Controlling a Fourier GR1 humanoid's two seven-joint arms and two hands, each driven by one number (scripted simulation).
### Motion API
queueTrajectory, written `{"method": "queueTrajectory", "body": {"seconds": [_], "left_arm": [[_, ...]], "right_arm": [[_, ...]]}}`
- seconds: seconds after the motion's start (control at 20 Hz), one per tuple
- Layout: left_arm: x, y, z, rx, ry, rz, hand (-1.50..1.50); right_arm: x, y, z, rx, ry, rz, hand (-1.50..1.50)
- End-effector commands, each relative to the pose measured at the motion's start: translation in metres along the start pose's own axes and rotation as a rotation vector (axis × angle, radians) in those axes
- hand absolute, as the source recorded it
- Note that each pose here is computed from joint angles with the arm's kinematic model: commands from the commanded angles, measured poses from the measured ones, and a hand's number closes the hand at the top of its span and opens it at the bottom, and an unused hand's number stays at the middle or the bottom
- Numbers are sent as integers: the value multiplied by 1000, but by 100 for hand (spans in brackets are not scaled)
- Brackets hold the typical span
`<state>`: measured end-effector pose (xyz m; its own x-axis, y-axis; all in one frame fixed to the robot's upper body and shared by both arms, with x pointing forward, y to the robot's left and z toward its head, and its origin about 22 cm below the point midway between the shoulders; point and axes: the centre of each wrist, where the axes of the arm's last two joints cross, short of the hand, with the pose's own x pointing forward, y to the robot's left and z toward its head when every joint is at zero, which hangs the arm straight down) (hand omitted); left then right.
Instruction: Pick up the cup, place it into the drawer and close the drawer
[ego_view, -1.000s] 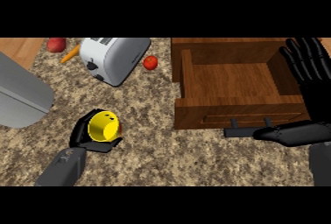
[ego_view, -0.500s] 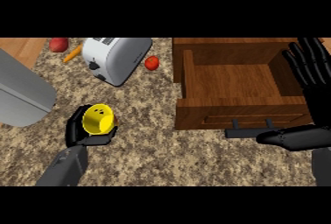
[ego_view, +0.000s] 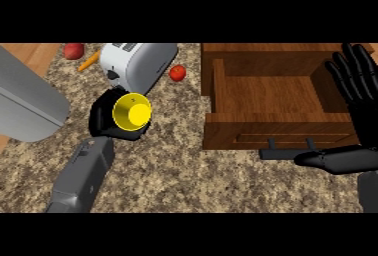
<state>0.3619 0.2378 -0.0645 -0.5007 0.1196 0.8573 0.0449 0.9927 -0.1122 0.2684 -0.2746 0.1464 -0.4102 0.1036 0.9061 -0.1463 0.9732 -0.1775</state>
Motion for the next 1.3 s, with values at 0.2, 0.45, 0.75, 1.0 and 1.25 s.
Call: {"method": "queueTrajectory", "body": {"seconds": [0.2,0.45,0.75,1.0,1.25], "left_arm": [[53,-87,-93,-185,-68,86,150],[102,-129,-140,-211,-73,41,150],[143,-188,-172,-219,-41,-19,150],[148,-218,-186,-213,82,-118,150],[130,-224,-180,-221,202,-205,150]], "right_arm": [[-4,9,-4,-16,7,18,-150],[-9,5,-12,-32,-7,10,-150],[1,-3,-21,-35,-1,15,-150],[-6,2,-14,-5,-12,3,-150],[-6,4,-19,6,-41,-32,-150]]}}
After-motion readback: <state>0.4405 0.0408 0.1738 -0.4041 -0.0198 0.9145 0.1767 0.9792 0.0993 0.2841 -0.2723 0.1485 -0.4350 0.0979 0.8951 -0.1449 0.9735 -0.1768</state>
